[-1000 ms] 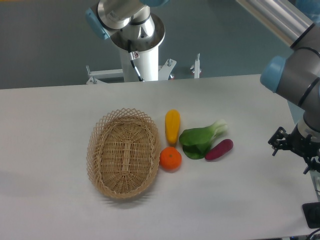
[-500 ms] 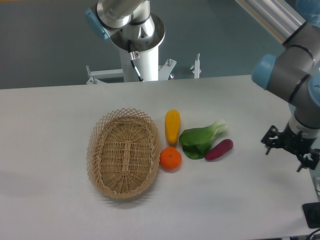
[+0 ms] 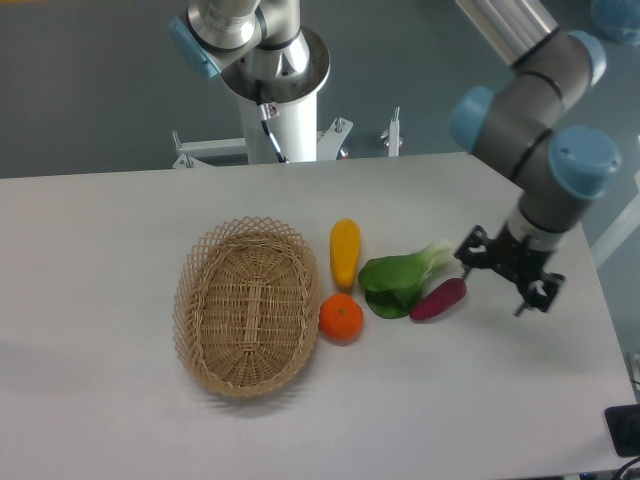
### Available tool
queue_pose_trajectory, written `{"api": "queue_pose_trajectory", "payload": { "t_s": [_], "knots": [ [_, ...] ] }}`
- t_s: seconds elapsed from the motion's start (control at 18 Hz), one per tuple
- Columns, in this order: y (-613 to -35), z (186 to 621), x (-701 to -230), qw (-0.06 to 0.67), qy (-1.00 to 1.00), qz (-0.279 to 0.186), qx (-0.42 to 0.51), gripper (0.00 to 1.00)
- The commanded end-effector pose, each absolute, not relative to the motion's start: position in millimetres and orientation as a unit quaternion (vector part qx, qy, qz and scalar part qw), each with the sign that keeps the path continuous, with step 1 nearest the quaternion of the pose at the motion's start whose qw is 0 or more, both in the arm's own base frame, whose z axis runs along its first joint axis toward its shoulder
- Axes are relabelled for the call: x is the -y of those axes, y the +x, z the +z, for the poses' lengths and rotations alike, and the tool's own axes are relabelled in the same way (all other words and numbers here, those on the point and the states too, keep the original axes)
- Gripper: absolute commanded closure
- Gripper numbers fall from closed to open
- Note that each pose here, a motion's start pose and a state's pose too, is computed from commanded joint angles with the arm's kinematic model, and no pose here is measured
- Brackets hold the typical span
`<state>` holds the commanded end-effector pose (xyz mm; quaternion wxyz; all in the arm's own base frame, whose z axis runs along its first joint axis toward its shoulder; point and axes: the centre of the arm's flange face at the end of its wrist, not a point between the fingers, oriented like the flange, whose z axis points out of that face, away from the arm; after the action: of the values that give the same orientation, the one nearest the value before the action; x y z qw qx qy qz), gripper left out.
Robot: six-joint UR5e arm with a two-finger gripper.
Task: Pick up the green vegetable from the table
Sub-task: 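Move the open gripper over the green bok choy and lower it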
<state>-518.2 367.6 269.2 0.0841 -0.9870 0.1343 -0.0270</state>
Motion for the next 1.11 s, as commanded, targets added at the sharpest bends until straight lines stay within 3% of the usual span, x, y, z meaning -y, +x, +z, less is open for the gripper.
{"api": "queue_pose_trajectory", "payload": {
  "t_s": [0.39, 0.61, 1.11],
  "knots": [
    [-496, 248, -362, 0.071, -0.986, -0.042, -0.142, 0.0],
    [-486, 231, -357, 0.072, -0.987, -0.026, -0.144, 0.0],
    [-476, 213, -341, -0.017, -0.988, -0.019, -0.15, 0.0]
  ]
}}
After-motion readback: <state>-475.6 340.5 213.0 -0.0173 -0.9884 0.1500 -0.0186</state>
